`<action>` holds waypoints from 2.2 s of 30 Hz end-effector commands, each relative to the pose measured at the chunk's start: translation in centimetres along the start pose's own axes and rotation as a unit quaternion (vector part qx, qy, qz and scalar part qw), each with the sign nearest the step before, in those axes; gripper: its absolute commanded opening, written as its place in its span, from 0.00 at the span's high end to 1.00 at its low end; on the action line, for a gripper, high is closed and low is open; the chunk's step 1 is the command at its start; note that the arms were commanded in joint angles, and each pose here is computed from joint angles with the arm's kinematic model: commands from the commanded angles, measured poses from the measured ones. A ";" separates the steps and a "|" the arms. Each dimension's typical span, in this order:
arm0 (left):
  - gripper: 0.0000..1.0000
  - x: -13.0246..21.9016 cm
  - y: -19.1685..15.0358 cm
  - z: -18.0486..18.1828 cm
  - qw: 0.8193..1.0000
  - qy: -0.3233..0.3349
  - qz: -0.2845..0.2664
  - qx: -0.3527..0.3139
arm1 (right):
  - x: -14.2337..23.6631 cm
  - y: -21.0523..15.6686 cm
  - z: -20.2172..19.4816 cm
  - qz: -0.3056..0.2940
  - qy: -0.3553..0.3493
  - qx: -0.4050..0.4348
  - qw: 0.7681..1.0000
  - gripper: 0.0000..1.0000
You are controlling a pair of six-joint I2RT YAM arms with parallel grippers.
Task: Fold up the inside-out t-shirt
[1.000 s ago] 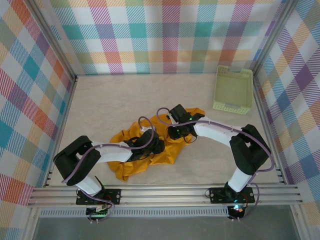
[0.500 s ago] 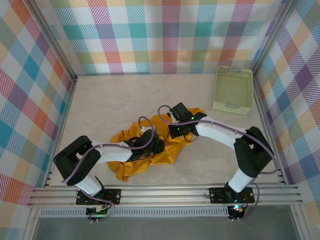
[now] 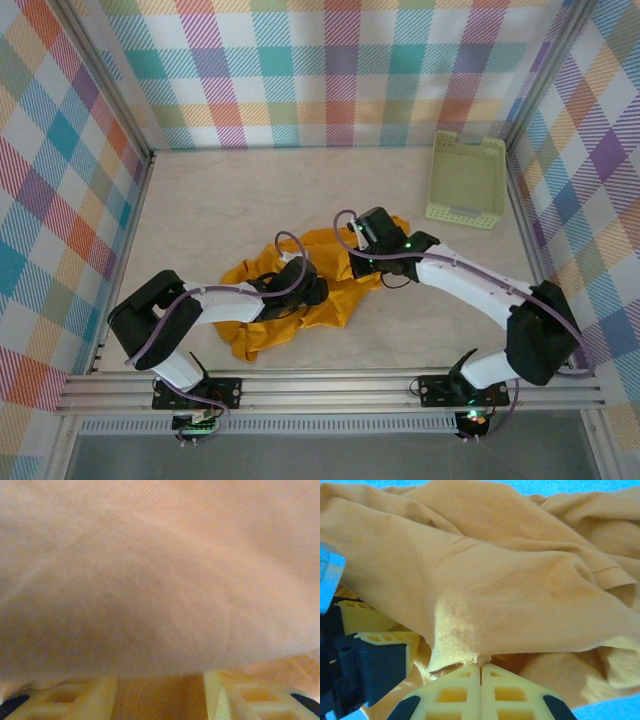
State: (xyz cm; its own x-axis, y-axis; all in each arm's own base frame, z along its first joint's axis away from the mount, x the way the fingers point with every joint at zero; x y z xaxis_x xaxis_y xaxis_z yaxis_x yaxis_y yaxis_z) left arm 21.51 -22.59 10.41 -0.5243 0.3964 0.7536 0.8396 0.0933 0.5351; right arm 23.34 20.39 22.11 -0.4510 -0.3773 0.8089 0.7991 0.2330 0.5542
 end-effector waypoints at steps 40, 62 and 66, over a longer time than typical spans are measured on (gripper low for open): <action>0.26 13.2 -0.3 5.5 0.982 0.187 0.015 0.008 | 12.2 1.7 -2.4 -0.133 -0.117 -0.076 0.981 1.00; 0.44 11.7 -4.7 9.6 0.958 0.232 0.078 0.151 | 12.0 1.4 -2.3 -0.133 -0.097 -0.079 0.983 1.00; 0.53 11.3 -4.5 9.9 0.956 0.241 0.080 0.147 | 12.1 1.4 -2.7 -0.133 -0.118 -0.076 0.981 1.00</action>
State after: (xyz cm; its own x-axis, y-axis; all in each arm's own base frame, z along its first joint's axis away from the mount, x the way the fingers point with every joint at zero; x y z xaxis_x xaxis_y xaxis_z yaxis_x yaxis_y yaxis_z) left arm 12.80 -9.63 13.01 -0.3256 -0.0326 0.9449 0.8830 0.3469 0.3162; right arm 20.20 14.36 31.76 -0.6944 -0.2143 0.6869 0.6990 0.0258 0.7147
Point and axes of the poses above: each hand's point on the last joint's axis, 136 mm out from that joint toward the fingers, its own x axis back along the fingers, its own z axis along the line the jaws close on, y = z × x, the point moved 10 cm from there along x, back along the fingers, and after that the axes turned 3 degrees about -x, right-handed, at the moved point
